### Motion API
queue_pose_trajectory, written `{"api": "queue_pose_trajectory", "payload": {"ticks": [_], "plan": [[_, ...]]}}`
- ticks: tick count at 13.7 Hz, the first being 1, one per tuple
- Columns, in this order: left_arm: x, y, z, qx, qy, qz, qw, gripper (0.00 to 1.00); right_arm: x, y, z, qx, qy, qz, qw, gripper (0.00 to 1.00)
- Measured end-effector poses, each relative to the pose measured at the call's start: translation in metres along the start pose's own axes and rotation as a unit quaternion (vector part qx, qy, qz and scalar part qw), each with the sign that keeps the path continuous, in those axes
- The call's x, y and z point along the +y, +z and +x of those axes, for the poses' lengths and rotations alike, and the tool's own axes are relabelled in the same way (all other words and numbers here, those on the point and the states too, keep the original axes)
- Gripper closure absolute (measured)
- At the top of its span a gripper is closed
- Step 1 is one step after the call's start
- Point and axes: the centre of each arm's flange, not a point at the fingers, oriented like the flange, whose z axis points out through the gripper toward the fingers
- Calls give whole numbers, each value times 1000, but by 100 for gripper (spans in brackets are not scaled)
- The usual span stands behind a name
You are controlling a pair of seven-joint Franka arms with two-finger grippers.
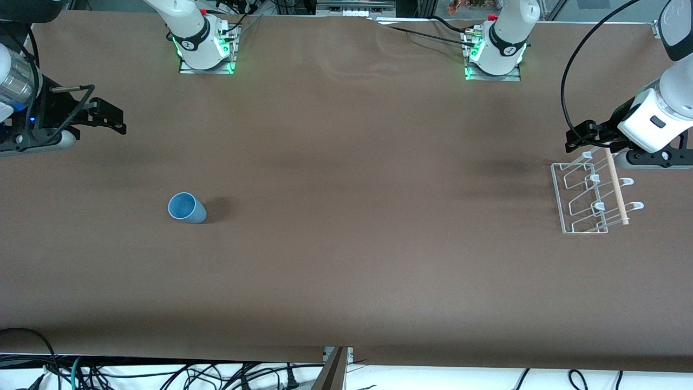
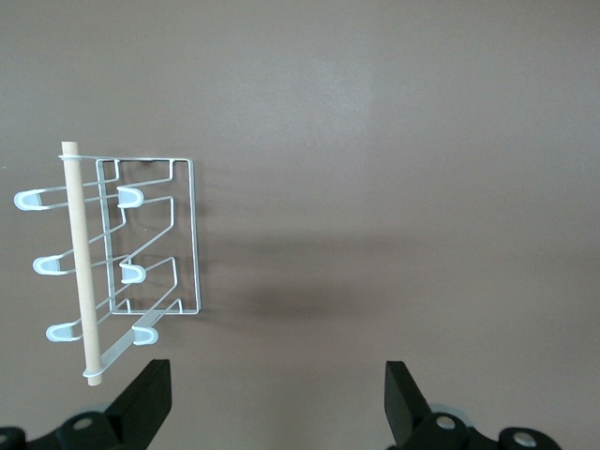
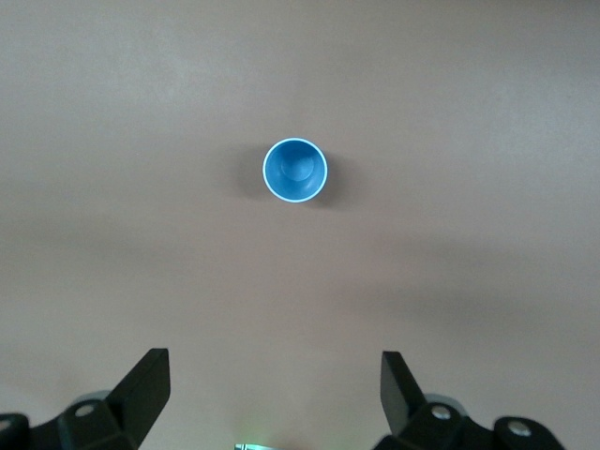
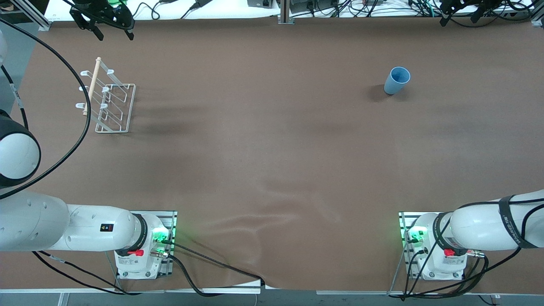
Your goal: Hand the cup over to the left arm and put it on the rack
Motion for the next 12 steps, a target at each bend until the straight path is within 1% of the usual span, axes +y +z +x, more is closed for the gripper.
{"api": "queue_pose_trajectory", "payload": {"ticks": [5, 12], "plan": [[0, 0, 0, 0, 0, 0, 1000, 0, 1, -2, 3, 12, 0, -1, 1000, 0], [0, 0, 0, 0, 0, 0, 1000, 0, 1, -2, 3, 13, 0, -1, 1000, 0]]}}
